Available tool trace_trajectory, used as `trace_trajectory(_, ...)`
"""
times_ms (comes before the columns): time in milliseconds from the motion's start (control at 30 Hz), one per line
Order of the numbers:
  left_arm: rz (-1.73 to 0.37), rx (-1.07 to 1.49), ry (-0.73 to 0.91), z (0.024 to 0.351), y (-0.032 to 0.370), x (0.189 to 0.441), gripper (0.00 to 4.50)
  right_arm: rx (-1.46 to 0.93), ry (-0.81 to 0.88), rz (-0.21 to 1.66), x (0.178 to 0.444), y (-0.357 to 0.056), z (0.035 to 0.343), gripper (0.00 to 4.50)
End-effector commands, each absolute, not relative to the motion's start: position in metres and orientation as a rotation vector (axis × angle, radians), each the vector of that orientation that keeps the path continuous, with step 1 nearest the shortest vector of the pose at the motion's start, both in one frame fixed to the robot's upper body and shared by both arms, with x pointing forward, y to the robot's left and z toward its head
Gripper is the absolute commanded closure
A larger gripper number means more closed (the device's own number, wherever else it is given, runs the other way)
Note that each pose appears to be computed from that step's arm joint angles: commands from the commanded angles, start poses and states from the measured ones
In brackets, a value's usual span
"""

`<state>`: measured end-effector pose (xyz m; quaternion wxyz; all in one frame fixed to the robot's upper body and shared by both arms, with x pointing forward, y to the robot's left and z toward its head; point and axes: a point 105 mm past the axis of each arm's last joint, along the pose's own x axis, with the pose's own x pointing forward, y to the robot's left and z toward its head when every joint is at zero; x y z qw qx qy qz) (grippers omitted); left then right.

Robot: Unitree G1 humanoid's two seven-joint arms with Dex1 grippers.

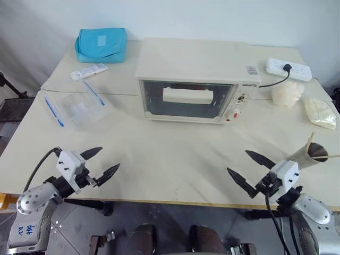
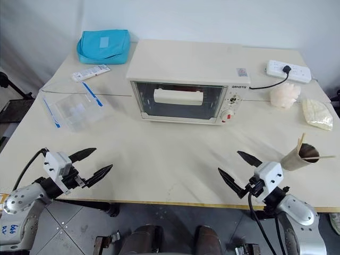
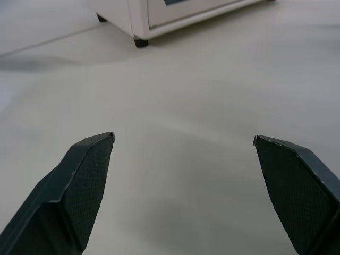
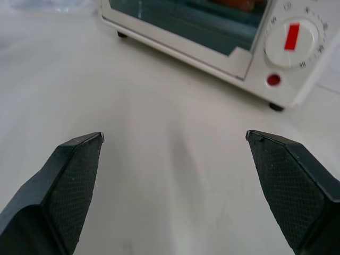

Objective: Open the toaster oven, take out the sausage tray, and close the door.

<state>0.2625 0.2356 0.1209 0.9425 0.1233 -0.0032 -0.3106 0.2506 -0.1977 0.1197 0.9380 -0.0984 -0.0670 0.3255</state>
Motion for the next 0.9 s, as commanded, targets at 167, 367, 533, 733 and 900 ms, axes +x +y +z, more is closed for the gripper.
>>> trace_trajectory(167, -0.692, 0.154, -0.057, 0.143, 0.231, 0.257, 0.03, -0.132, -0.221, 0.727, 0.268, -0.167, 0.157, 0.0)
trace_trajectory(367, -0.744, 0.006, -0.123, 0.166, 0.229, 0.256, 0.03, -0.048, -0.228, 0.742, 0.296, -0.148, 0.186, 0.0)
trace_trajectory(533, -0.809, -0.01, -0.175, 0.182, 0.216, 0.255, 0.03, -0.039, -0.227, 0.772, 0.318, -0.137, 0.205, 0.0)
trace_trajectory(733, -0.81, -0.094, -0.207, 0.192, 0.211, 0.259, 0.03, -0.039, -0.275, 0.847, 0.331, -0.117, 0.221, 0.0)
trace_trajectory(900, -0.826, -0.091, -0.19, 0.189, 0.204, 0.26, 0.03, -0.03, -0.297, 0.89, 0.335, -0.104, 0.227, 0.0)
